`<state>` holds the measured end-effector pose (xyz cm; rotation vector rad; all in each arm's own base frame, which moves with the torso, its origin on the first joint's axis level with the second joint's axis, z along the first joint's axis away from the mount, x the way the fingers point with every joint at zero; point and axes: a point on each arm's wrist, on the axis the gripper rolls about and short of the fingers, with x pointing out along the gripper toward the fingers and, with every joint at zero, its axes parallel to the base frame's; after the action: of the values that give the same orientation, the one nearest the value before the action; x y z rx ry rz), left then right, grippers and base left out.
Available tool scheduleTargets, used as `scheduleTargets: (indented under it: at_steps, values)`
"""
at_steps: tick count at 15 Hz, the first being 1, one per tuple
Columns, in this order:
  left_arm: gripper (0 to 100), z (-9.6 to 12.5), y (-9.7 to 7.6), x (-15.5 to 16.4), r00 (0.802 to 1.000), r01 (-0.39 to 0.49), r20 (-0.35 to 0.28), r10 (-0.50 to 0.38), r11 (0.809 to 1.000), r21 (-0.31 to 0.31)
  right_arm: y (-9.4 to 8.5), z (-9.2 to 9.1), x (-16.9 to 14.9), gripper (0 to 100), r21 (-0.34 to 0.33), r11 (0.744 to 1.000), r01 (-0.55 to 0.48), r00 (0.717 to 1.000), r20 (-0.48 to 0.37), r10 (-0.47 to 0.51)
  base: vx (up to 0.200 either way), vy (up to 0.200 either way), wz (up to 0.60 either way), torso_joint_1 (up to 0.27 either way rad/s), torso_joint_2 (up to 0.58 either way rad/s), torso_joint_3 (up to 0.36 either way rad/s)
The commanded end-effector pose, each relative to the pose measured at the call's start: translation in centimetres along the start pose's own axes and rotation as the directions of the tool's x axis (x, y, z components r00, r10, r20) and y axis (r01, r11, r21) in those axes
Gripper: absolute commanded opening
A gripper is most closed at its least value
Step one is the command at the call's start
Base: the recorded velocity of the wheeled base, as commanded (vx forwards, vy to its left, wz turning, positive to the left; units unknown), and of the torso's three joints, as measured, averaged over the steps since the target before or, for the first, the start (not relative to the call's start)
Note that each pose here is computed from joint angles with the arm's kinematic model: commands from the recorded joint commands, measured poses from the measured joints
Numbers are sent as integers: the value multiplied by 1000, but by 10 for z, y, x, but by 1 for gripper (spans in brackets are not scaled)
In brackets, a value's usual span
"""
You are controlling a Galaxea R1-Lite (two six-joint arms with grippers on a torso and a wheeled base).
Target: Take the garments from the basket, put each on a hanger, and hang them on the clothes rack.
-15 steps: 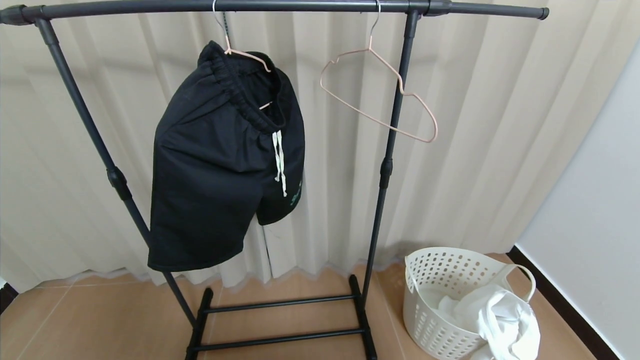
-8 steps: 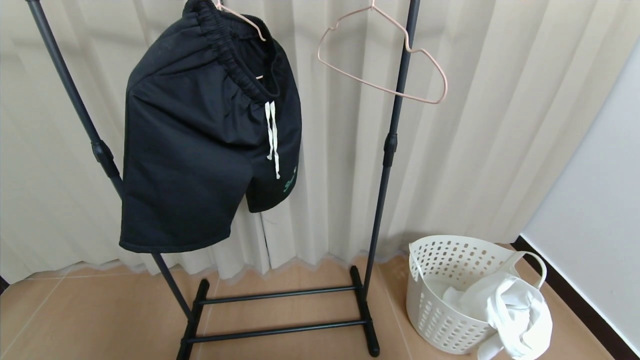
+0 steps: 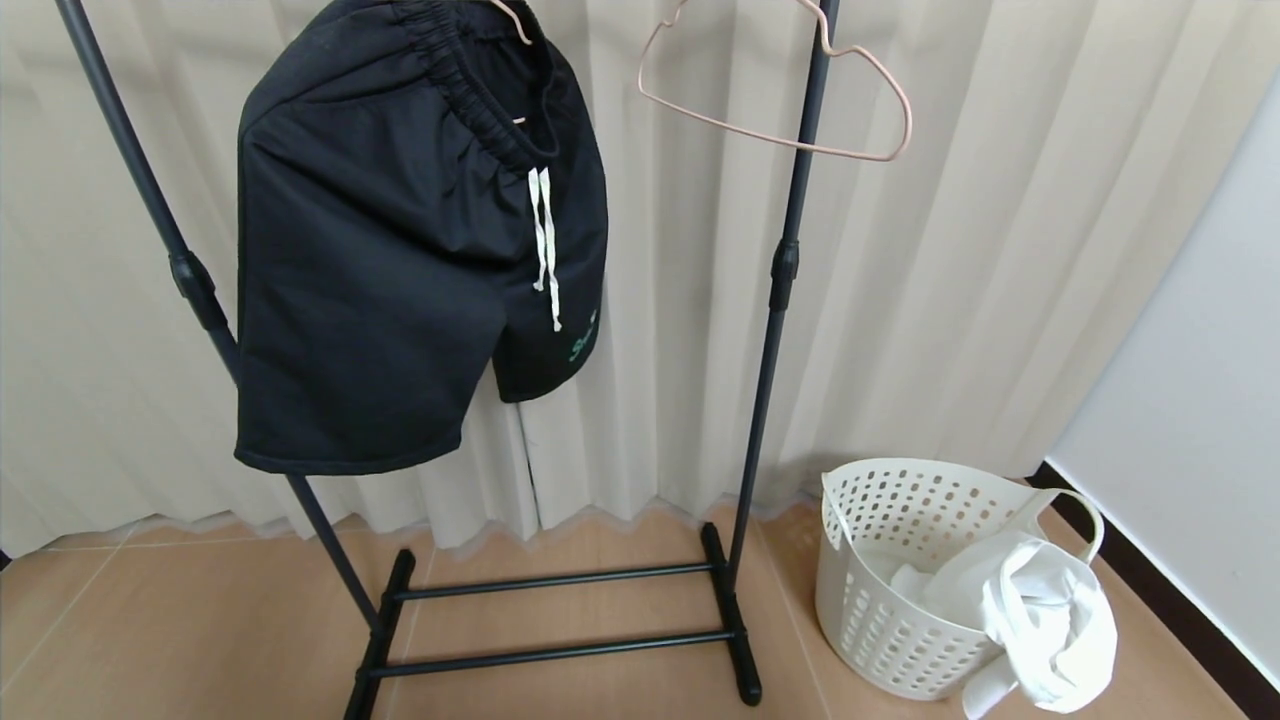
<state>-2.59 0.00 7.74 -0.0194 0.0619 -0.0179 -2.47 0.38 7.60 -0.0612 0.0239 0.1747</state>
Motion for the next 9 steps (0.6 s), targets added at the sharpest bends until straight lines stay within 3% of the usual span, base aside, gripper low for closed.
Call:
scheduleTargets:
  at_steps: [1,6,9]
  values:
    - [100,0,0,0,1000,0,-1,0,1000,-1,0,0,0,100,-1,1000,-1,1000,0,1,0,0,-600,2,27,17]
    - [100,0,0,0,1000,0,-1,0,1000,-1,0,0,0,100,-1,1000,1,1000,0,-1,0,0,-600,1,6,4]
    - [100,0,0,0,1000,0,-1,0,1000,-1,0,0,0,100,-1,1000,-1,1000,0,1,0,0,0,0,0,0]
